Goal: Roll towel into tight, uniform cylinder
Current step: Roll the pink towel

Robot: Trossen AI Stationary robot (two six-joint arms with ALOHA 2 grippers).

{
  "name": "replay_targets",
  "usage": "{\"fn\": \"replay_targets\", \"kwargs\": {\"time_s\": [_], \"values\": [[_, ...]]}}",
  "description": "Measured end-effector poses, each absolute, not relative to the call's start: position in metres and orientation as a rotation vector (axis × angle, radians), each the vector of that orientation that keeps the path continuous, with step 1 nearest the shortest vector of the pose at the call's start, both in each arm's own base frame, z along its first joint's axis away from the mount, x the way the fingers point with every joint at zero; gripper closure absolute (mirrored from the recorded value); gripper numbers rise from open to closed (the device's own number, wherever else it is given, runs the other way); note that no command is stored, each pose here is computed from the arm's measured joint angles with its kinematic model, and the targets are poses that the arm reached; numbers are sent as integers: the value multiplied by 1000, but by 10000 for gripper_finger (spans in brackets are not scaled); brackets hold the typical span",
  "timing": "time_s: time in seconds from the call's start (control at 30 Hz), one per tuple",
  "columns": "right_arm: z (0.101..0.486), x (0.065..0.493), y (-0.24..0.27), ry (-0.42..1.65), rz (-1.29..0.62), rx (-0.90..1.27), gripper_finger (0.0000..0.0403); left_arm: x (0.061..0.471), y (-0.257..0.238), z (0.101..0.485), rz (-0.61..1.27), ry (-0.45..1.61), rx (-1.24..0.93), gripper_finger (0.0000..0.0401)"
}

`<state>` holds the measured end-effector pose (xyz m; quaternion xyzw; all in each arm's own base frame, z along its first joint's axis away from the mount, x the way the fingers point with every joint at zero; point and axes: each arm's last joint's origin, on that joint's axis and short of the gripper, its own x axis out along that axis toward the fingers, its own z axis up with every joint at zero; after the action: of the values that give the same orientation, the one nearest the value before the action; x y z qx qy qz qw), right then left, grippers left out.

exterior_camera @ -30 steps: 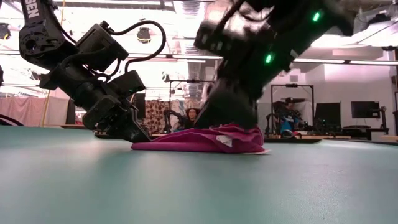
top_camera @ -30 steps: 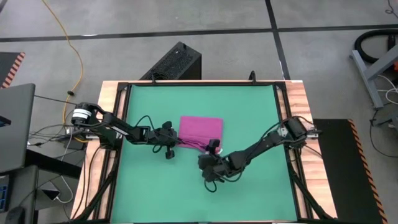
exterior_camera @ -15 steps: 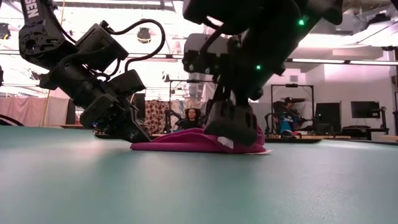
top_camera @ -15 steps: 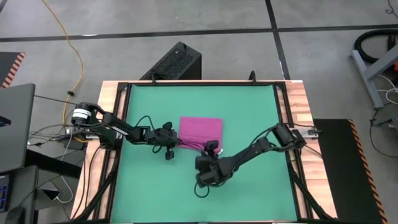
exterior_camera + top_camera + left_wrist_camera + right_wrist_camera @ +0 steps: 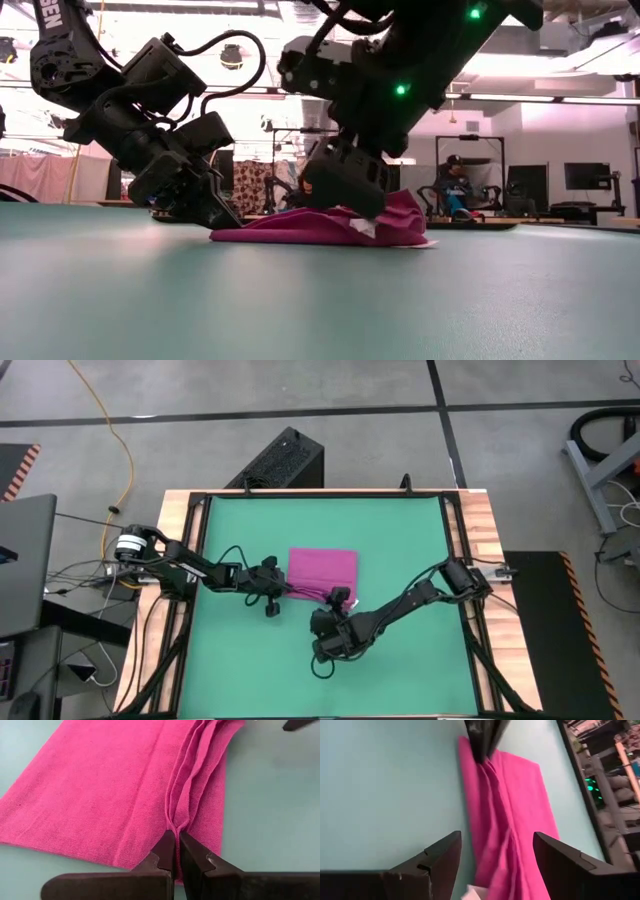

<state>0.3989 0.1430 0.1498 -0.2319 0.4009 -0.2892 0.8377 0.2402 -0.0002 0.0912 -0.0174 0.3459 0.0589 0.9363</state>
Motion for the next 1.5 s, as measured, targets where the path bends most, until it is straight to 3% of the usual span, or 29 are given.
{"fn": "replay_targets", "kwargs": {"time_s": [0.47,1.2,1.33,1.5], "values": [[133,392,124,927,-650,-451,134,240,0,91,121,707,-36,401],[163,374,113,1033,-819,-565,134,240,0,91,115,710,-17,401],[170,379,116,971,-811,-505,134,240,0,91,113,711,-11,401],[162,391,139,902,-660,-421,134,240,0,91,112,710,-8,401]]}}
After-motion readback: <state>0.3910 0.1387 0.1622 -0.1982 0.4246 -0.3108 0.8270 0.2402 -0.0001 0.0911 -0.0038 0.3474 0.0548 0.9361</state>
